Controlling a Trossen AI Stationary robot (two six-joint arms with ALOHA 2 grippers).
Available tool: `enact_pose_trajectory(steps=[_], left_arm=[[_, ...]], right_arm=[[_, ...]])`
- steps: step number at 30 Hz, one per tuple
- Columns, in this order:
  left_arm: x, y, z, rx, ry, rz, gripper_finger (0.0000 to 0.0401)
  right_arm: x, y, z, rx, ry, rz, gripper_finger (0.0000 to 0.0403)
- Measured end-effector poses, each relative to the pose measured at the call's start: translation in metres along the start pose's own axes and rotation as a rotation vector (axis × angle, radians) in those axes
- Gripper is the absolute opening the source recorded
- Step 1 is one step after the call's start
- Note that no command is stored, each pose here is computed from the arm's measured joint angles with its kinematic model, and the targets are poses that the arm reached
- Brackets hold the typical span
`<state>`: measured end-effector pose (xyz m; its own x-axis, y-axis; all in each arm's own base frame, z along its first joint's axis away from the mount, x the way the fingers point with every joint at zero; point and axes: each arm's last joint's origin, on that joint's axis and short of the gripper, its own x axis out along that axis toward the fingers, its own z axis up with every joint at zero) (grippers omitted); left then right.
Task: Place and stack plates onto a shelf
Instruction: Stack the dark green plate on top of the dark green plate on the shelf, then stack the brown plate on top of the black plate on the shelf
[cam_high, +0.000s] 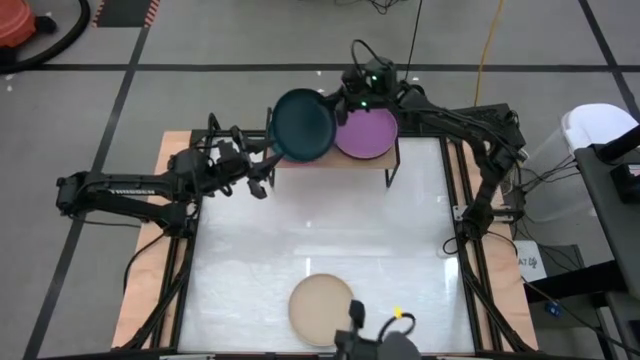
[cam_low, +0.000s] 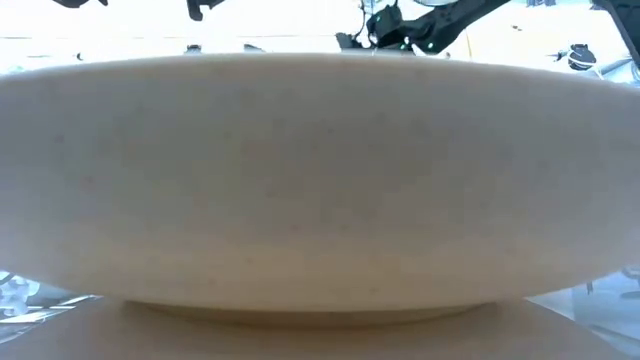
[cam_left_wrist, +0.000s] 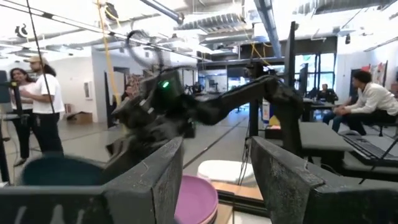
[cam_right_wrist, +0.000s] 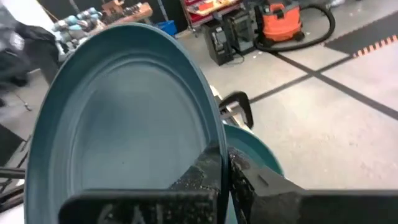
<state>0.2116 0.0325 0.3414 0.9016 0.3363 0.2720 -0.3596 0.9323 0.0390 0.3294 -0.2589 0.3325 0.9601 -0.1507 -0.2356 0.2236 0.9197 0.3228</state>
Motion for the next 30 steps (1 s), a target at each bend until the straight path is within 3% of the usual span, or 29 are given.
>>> enact_pose_trajectory(steps=[10,16,20,23,30], left_arm=[[0.002,-0.004,-0.006,0.008,0.031,-0.016,0.0193],[0.004,-0.005,-0.01,0.015,0.056,-0.018,0.0193],[0.005,-0.005,-0.013,0.016,0.086,-0.021,0.0193],[0.004,-0.006,-0.015,-0.016,0.105,-0.025,0.0193],[0.001,-0.023,-0.035,-0.064,0.291,-0.096,0.0193]], right_arm=[[0.035,-0.031,-0.034,0.067,0.058,-0.021,0.0025],[0.039,-0.029,-0.038,0.025,0.074,0.04,0.0075],[0.032,-0.022,-0.03,0.018,0.064,0.049,0.0129],[0.019,-0.011,-0.02,0.013,0.077,0.12,0.0159],[-0.031,0.041,-0.009,-0.148,0.149,0.252,0.0167]])
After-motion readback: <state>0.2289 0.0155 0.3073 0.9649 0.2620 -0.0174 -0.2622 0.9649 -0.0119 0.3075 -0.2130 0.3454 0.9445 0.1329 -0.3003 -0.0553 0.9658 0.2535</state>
